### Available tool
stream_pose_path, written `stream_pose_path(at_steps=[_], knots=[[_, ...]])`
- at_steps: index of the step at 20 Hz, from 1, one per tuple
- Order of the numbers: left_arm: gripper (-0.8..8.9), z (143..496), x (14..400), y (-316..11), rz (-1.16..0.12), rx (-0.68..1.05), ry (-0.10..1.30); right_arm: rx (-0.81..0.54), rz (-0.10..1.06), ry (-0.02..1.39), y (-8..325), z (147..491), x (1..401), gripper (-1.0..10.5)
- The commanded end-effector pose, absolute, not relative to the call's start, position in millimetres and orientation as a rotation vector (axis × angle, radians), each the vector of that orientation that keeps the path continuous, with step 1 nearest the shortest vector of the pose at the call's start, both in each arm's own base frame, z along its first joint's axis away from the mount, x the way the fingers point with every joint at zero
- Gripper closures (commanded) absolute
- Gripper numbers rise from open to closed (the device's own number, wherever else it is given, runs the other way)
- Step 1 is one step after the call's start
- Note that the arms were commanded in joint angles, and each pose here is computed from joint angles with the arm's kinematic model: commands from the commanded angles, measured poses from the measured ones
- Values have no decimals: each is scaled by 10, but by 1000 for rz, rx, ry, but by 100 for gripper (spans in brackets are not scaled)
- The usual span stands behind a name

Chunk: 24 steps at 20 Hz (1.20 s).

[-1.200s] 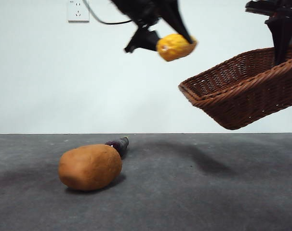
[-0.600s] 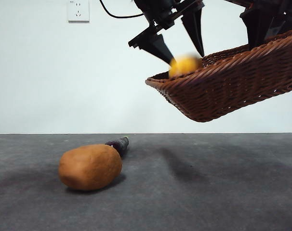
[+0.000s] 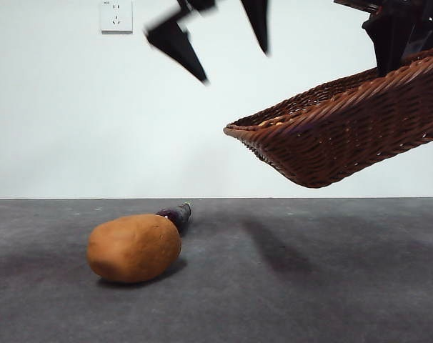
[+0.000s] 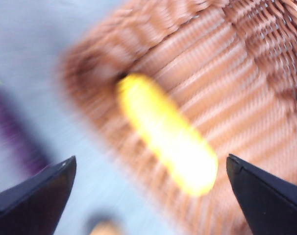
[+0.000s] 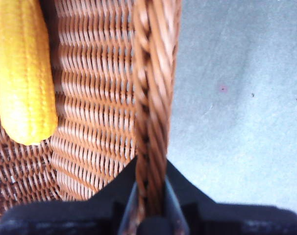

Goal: Help me put the vegetables on the table into the basket

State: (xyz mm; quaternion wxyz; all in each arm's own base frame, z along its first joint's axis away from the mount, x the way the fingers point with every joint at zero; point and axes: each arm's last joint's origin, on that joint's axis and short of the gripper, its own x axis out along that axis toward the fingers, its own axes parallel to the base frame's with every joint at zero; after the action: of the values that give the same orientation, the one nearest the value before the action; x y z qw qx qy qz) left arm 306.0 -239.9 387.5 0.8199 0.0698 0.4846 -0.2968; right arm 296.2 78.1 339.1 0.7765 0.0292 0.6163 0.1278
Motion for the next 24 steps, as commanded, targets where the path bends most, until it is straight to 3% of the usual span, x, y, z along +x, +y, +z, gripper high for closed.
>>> stream_pose_path(at_steps=[1, 4, 7, 14, 19, 24], knots=[[275, 4062, 2810, -2293, -651, 256, 1005, 69, 280, 1299, 786, 3406, 2983, 958], [275, 4331, 2445, -2196, -695, 278, 919, 65, 278, 1299, 785, 3404, 2984, 958], [275, 4259, 2104, -2056, -679, 344, 939, 34, 279, 1311, 778, 3399, 2969, 958], [278, 3415, 1712, -1743, -630, 309, 1014, 33, 283, 1291, 791, 3404, 2985, 958], [279, 2603, 1742, -1720, -578, 335, 1134, 30, 279, 1287, 788, 3405, 2990, 958], [278, 2198, 1935, -1836, -550, 343, 1168, 30, 281, 1283, 791, 3406, 2992, 958]])
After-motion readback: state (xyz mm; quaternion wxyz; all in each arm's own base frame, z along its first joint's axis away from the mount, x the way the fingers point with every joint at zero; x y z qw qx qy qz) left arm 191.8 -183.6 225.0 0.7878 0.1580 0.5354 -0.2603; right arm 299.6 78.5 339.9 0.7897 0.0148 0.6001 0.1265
